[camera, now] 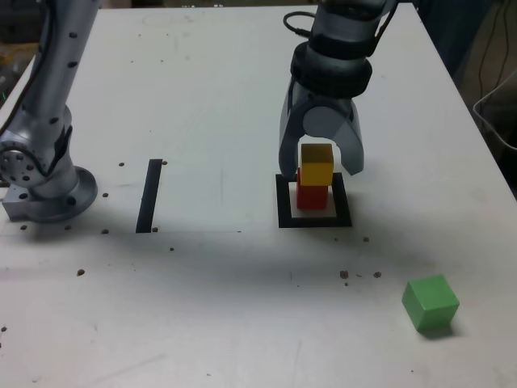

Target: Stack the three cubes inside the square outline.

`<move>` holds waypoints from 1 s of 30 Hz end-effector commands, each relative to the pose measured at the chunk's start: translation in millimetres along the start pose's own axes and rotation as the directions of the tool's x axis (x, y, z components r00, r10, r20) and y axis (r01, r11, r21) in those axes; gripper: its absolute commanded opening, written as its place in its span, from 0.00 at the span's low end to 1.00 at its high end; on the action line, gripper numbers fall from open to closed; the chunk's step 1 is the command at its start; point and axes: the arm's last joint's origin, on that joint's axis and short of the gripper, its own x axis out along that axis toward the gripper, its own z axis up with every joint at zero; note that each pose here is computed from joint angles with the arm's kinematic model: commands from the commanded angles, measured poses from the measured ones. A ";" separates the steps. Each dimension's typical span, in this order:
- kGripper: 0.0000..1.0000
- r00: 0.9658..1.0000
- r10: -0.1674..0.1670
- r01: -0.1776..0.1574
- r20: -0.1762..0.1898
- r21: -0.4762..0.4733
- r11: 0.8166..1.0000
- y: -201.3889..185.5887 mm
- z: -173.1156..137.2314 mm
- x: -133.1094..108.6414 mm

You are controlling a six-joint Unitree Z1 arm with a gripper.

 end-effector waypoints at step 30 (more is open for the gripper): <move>1.00 0.997 0.018 -0.019 0.073 0.006 1.000 -29.8 -35.3 -34.0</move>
